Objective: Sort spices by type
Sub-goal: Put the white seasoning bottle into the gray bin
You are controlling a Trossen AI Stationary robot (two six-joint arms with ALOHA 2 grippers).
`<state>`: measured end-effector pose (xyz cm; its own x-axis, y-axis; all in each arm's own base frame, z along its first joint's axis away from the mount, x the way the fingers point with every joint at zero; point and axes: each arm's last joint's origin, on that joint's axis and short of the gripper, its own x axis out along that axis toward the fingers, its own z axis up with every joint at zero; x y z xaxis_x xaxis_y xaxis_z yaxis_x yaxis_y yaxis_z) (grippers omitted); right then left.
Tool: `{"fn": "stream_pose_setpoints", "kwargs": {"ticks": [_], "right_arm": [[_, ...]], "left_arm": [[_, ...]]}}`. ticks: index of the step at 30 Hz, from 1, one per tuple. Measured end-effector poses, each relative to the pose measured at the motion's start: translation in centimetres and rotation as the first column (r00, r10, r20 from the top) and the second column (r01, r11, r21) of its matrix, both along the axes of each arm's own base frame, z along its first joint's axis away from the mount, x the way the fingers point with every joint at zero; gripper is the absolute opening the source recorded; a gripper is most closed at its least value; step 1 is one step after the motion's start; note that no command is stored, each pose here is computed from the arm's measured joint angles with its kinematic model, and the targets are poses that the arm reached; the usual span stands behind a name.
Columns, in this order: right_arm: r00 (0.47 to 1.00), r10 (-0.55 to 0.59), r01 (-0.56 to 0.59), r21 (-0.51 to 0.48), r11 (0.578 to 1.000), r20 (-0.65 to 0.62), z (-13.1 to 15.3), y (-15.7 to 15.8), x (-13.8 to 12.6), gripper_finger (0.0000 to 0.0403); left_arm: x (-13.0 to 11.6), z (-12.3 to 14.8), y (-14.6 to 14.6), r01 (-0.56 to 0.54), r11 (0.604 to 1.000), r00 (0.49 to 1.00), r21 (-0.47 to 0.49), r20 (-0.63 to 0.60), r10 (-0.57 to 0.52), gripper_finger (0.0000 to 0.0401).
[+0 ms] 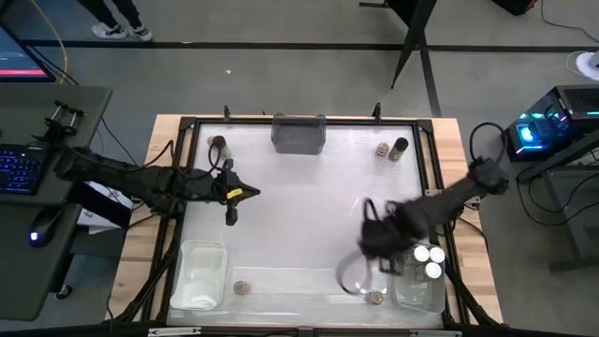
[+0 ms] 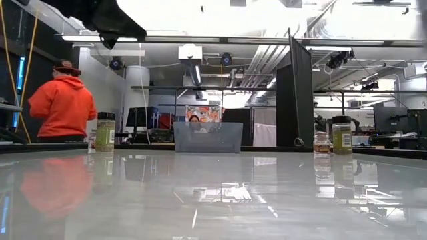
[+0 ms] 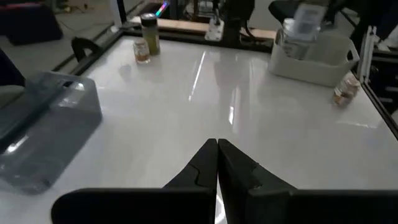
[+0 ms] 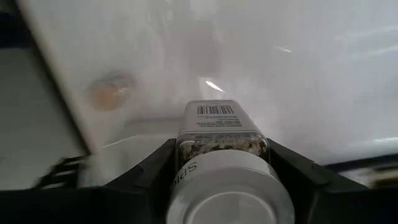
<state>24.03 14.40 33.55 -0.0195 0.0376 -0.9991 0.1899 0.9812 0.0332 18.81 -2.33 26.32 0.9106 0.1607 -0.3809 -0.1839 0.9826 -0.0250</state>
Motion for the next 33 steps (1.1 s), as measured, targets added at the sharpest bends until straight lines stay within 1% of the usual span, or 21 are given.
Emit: {"fn": "stream_pose_setpoints", "kwargs": {"ticks": [3,7,10,13,15,18,21,23,26,30,33], "right_arm": [[0.999,-0.031,0.029,0.052,0.998,0.025,0.6,2.7,-2.0,0.0194],[0.996,-0.090,0.090,0.041,0.995,-0.023,0.3,4.9,-4.3,0.0194],[0.988,-0.142,0.144,0.023,0.989,-0.068,-1.3,5.9,-5.2,0.0194],[0.987,-0.119,0.124,0.046,0.991,-0.107,-3.5,6.6,-5.6,0.0194],[0.986,-0.117,0.122,0.039,0.992,-0.116,-4.8,6.6,-5.7,0.0194],[0.989,-0.122,0.123,0.007,0.992,-0.086,-6.3,5.9,-5.9,0.0194],[0.992,-0.098,0.102,0.047,0.994,-0.077,-8.0,5.9,-6.2,0.0194],[0.993,-0.085,0.090,0.054,0.994,-0.086,-8.9,5.7,-6.7,0.0194],[0.995,-0.065,0.070,0.065,0.995,-0.077,-9.7,5.6,-7.3,0.0194],[0.995,-0.037,0.039,0.022,0.999,-0.096,-10.5,5.4,-8.2,0.0194],[0.997,-0.003,0.005,0.025,1.000,-0.083,-10.8,5.7,-8.4,0.0194]], "left_arm": [[0.0,0.0,0.3,-0.014,1.000,1.000,0.008,-0.001,0.014,0.0000],[0.1,0.0,0.6,-0.011,1.000,1.000,0.001,-0.004,0.011,0.0000],[0.1,0.0,0.8,-0.014,1.000,1.000,-0.003,-0.005,0.014,0.0000],[0.1,0.0,1.1,-0.025,1.000,1.000,-0.004,-0.005,0.025,0.0000],[0.1,0.0,1.2,-0.024,1.000,1.000,-0.008,-0.005,0.024,0.0000],[0.1,0.0,1.2,-0.026,1.000,1.000,-0.011,-0.004,0.026,0.0000],[0.1,0.0,1.2,-0.027,1.000,1.000,-0.012,-0.004,0.027,0.0000],[0.1,0.0,1.2,-0.032,0.999,0.999,-0.024,-0.003,0.032,0.0000],[0.1,0.0,1.2,-0.040,0.998,0.999,-0.043,0.000,0.040,0.0000],[0.1,0.0,1.2,-0.046,0.997,0.999,-0.058,0.002,0.046,0.0000],[0.1,0.0,1.2,-0.046,0.997,0.999,-0.059,0.002,0.047,0.0000]]}}
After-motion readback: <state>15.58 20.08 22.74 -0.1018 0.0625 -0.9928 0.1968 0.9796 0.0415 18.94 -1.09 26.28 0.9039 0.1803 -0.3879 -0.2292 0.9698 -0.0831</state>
